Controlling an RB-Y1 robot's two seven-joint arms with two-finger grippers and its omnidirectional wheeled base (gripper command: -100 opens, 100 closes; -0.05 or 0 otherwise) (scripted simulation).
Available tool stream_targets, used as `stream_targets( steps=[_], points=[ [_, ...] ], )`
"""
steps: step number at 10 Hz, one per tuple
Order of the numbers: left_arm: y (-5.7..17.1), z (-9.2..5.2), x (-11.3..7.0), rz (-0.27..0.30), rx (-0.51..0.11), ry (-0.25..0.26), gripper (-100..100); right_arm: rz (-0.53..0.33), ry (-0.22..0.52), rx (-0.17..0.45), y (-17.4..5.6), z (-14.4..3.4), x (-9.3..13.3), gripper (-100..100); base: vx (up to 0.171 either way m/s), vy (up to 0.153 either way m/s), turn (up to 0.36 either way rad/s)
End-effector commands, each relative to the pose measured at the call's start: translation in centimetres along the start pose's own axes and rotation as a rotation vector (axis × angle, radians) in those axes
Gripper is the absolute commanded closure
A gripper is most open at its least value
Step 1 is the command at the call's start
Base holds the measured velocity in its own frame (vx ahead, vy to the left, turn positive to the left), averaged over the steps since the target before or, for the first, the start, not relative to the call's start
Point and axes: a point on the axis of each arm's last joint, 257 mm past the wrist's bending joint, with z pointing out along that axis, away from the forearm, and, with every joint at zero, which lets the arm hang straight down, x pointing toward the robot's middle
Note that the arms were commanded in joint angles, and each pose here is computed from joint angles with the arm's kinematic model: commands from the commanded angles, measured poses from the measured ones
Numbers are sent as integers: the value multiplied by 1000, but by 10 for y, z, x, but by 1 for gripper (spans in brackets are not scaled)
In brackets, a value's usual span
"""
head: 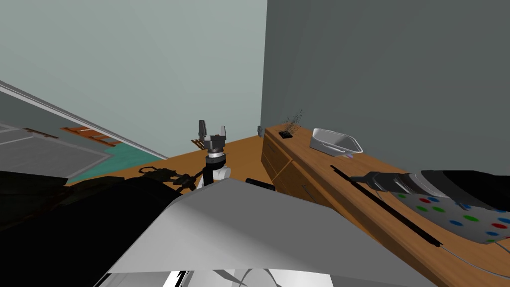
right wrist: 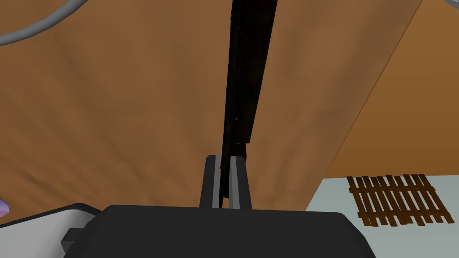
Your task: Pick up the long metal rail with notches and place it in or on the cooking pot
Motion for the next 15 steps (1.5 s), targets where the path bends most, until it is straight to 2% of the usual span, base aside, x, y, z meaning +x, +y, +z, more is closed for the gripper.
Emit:
stream_targets(
  steps=[1,2,5,6,9,10,15],
  points=[
    [0,0,0,0,0,0,0,0,0,0,0,0,0,0,0,0,0],
    [0,0,0,0,0,0,0,22,7,4,-6,-7,4,100,-56,61,158],
    [0,0,0,0,0,0,0,55,15,23,-20,-22,7,100,-90,49,118],
    [0,0,0,0,0,0,0,55,15,23,-20,-22,7,100,-61,11,41],
    [0,0,0,0,0,0,0,97,23,56,-39,-44,11,100,-62,0,129],
    [0,0,0,0,0,0,0,97,23,56,-39,-44,11,100,-61,-12,66],
    [0,0,0,0,0,0,0,185,31,127,-73,-93,19,100,-82,-7,166]
  ],
)
